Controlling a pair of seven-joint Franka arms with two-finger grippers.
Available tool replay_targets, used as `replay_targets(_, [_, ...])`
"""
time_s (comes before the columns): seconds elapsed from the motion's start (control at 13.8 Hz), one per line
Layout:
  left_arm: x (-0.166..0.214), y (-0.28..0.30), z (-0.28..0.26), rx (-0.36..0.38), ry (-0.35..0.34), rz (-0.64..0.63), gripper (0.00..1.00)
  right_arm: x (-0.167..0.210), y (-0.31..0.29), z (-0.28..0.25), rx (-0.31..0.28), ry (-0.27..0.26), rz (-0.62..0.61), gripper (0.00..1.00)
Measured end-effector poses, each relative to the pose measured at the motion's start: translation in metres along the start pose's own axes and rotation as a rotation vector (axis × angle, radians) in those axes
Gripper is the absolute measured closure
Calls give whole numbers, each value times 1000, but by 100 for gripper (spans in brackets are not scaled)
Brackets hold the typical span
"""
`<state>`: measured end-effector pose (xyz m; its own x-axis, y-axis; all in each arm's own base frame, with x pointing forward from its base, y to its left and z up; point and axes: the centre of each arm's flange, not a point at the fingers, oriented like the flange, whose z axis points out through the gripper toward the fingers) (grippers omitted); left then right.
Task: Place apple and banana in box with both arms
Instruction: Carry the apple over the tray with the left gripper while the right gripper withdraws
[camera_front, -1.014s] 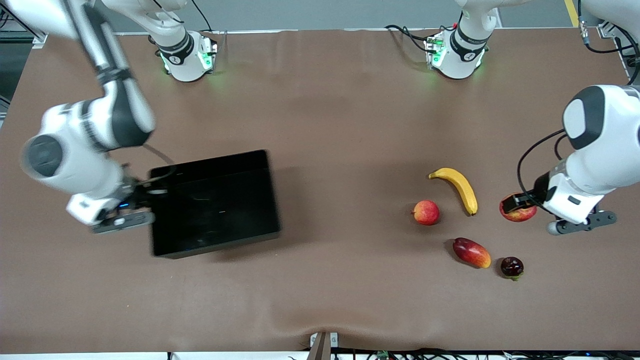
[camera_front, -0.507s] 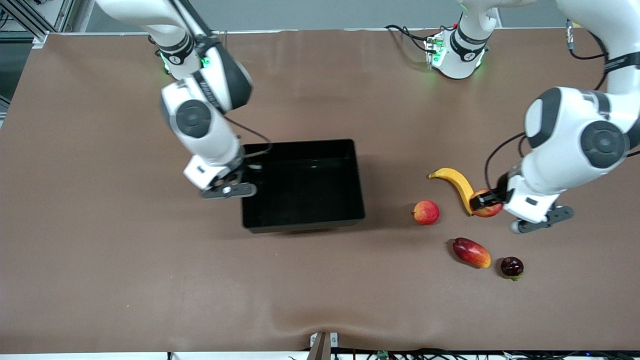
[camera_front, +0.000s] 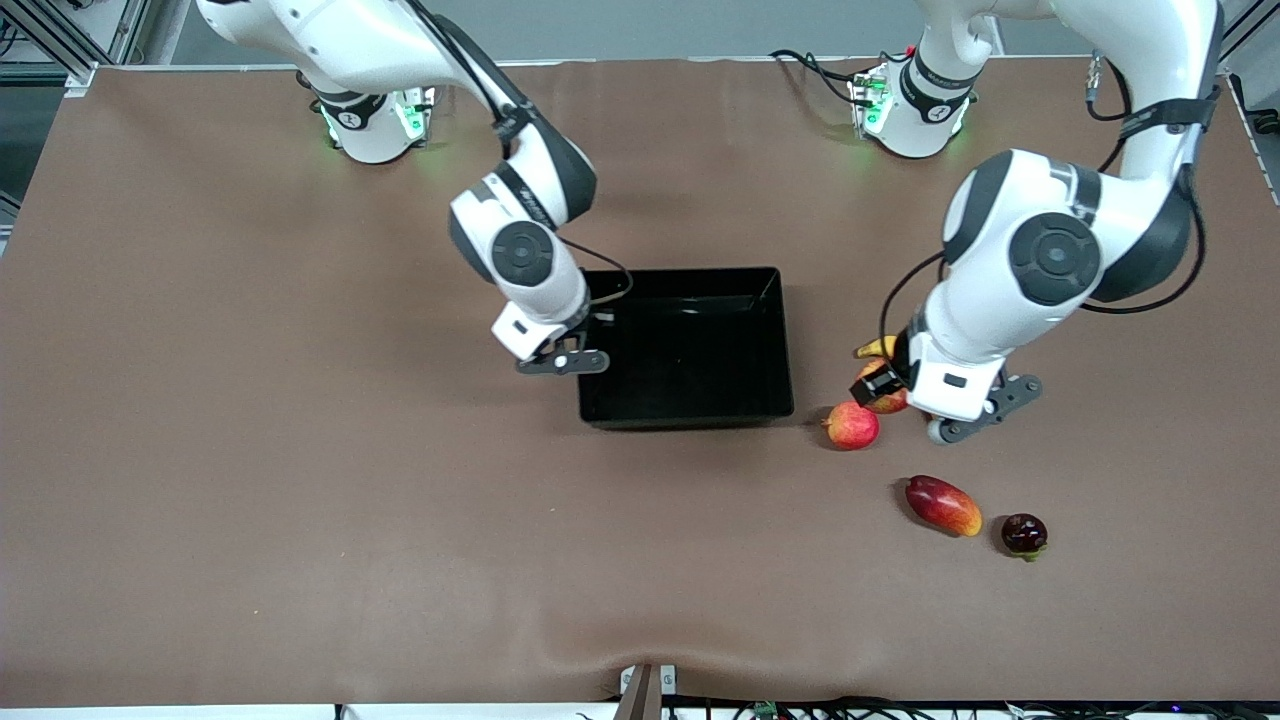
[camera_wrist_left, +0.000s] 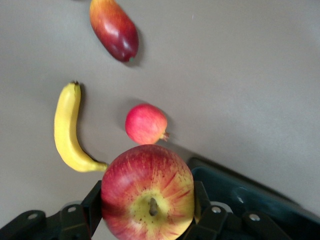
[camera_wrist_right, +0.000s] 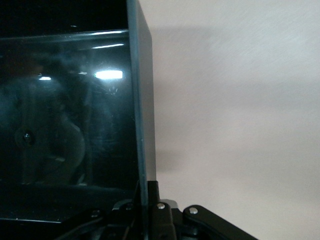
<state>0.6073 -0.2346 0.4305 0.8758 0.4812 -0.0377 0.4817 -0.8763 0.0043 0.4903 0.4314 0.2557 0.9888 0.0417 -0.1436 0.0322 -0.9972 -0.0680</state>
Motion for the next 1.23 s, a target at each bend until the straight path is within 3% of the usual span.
replay_targets(0.29, [-36,35,33,29,-27,-89,27,-16,-30,5,58,16,55,95])
replay_targets(0.43, [-64,52,57,47,-39,-110,27,-19,-37,3,69,23,89,80])
replay_targets(0.65, [-109,62,95,57,-38,-128,27,-11,-35,-9,83,44,113,47])
replay_targets(1.01, [-189,43,140,62,-18,-126,27,15,2,-72,107,90,124,0])
replay_targets(1.23, [-216,14,175,45,-4,-105,27,34,59,-118,85,70,50,0])
